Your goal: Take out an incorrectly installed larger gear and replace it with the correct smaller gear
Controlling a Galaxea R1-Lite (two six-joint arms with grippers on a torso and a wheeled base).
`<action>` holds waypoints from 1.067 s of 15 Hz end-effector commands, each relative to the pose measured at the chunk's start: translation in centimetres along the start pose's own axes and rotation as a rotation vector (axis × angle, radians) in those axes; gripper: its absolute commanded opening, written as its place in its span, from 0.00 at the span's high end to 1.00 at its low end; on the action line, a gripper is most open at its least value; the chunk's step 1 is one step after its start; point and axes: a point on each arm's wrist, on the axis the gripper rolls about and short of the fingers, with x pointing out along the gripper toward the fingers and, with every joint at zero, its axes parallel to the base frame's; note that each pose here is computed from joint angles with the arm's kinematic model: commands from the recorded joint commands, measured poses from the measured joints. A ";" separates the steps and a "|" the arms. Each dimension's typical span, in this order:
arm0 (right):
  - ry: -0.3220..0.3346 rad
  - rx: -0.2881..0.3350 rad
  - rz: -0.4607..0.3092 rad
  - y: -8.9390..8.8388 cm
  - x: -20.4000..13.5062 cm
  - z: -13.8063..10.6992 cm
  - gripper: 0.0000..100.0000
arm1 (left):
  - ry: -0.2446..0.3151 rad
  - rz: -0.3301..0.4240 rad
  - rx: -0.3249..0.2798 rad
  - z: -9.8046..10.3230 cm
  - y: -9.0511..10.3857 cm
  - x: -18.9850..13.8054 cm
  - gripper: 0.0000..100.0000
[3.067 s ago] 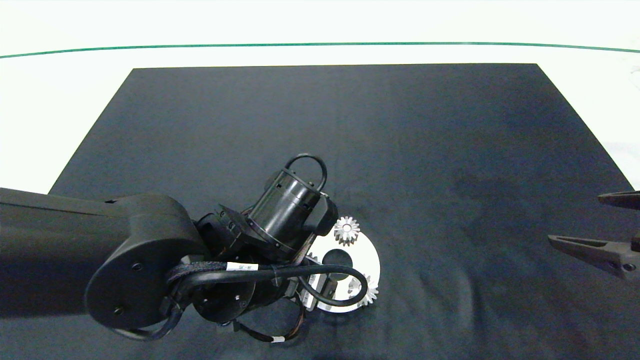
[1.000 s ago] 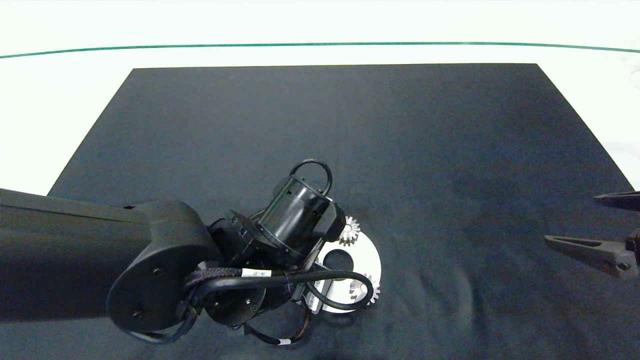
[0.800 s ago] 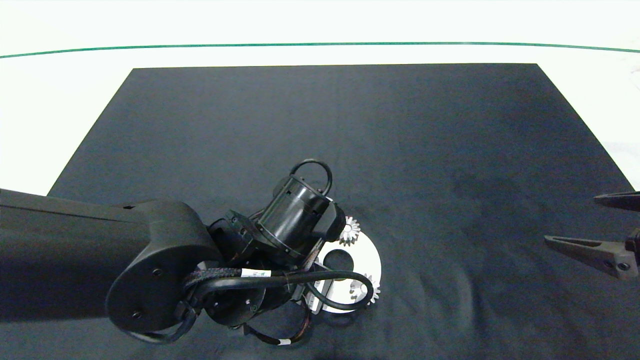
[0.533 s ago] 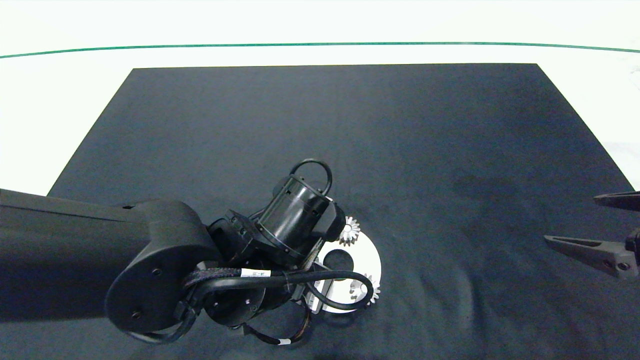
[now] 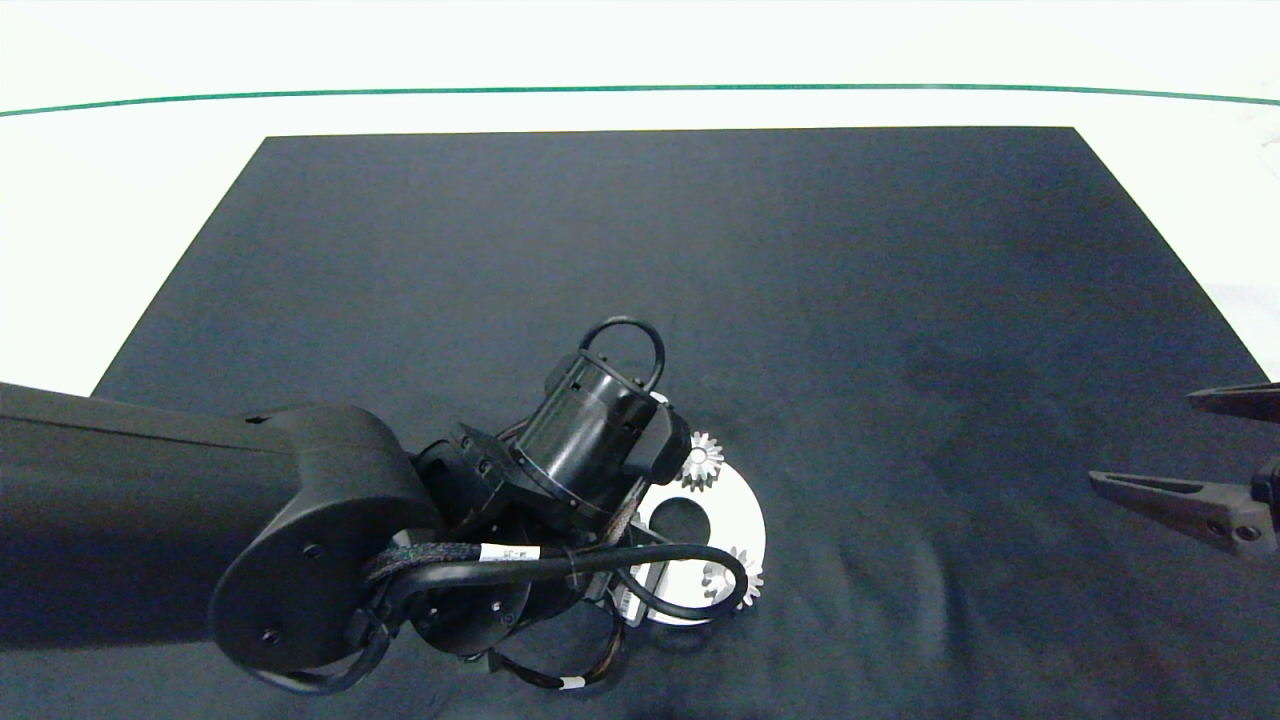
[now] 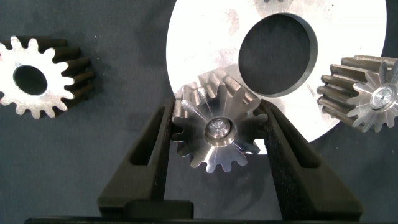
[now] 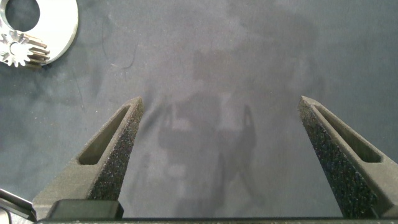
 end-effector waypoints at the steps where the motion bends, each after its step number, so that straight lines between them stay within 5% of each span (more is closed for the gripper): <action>1: 0.003 -0.002 0.002 0.0 0.0 -0.1 0.00 | -0.017 0.000 -0.006 0.1 0.4 -0.8 0.84; 16: -0.001 -0.002 0.001 0.0 -0.1 -0.1 0.00 | -0.096 -0.016 -0.036 0.3 1.7 -4.3 0.84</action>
